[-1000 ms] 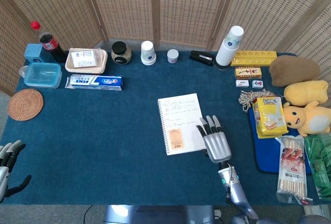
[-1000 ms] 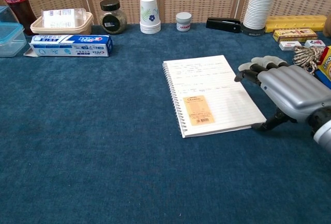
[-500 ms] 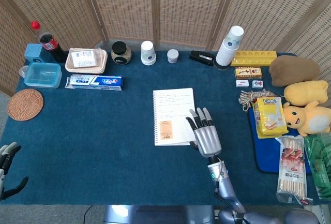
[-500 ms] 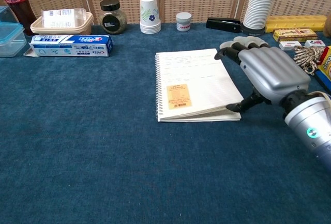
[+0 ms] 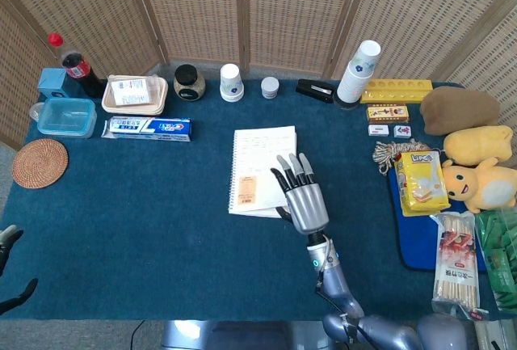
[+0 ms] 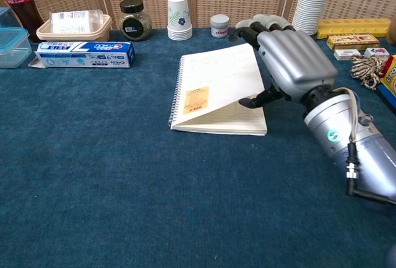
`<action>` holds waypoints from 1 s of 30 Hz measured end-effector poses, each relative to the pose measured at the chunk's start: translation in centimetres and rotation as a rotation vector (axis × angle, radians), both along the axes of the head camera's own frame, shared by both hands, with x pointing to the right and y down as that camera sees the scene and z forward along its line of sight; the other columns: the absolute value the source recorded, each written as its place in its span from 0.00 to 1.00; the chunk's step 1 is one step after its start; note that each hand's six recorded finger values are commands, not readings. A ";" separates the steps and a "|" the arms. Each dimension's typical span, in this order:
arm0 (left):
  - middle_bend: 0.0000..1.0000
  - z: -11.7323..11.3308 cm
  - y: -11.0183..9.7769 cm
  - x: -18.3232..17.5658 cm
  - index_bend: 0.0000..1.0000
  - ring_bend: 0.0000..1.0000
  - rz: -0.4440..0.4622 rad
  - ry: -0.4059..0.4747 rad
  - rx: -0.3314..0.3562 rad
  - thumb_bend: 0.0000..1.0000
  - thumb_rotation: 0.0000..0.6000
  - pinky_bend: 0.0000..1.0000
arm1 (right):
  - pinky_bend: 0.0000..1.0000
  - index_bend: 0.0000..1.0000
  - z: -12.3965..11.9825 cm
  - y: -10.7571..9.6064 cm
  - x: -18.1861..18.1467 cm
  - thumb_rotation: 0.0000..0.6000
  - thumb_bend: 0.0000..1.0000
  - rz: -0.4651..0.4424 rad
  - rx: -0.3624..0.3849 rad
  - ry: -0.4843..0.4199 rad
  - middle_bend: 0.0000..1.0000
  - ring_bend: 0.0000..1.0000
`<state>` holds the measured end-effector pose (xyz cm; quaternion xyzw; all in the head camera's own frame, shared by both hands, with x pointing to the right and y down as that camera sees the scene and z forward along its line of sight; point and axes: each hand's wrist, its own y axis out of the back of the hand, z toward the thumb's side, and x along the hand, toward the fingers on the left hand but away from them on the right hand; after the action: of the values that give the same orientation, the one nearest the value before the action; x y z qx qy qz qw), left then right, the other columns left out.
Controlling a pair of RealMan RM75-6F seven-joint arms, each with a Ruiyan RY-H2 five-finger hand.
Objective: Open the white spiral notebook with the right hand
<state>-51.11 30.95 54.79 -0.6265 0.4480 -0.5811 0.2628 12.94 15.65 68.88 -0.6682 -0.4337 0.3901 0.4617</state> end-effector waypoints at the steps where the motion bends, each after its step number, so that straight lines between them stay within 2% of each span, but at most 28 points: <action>1: 0.08 0.0 0.1 -0.1 0.15 0.02 -0.003 0.001 0.001 0.27 1.00 0.00 | 0.06 0.20 -0.1 -0.2 -0.3 1.00 0.14 -0.003 0.006 -0.003 0.15 0.03; 13: 0.08 -0.2 0.7 -0.9 0.15 0.02 -0.029 0.007 0.013 0.27 1.00 0.00 | 0.06 0.20 -1.7 -2.9 -4.3 1.00 0.14 -0.071 0.072 -0.026 0.15 0.04; 22: 0.08 -0.4 1.2 -1.3 0.15 0.02 -0.040 0.014 0.019 0.27 1.00 0.00 | 0.06 0.19 -3.7 -3.0 -10.0 1.00 0.14 -0.176 0.099 -0.046 0.15 0.04; 30: 0.08 -0.6 1.3 -1.6 0.15 0.02 -0.047 0.029 0.026 0.27 1.00 0.00 | 0.06 0.18 -4.5 -2.2 -16.1 1.00 0.13 -0.247 0.076 -0.056 0.15 0.04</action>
<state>-52.73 32.27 54.19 -0.6209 0.4739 -0.5719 0.2507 -3.17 13.42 64.34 -0.7093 -0.3752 0.2948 0.5188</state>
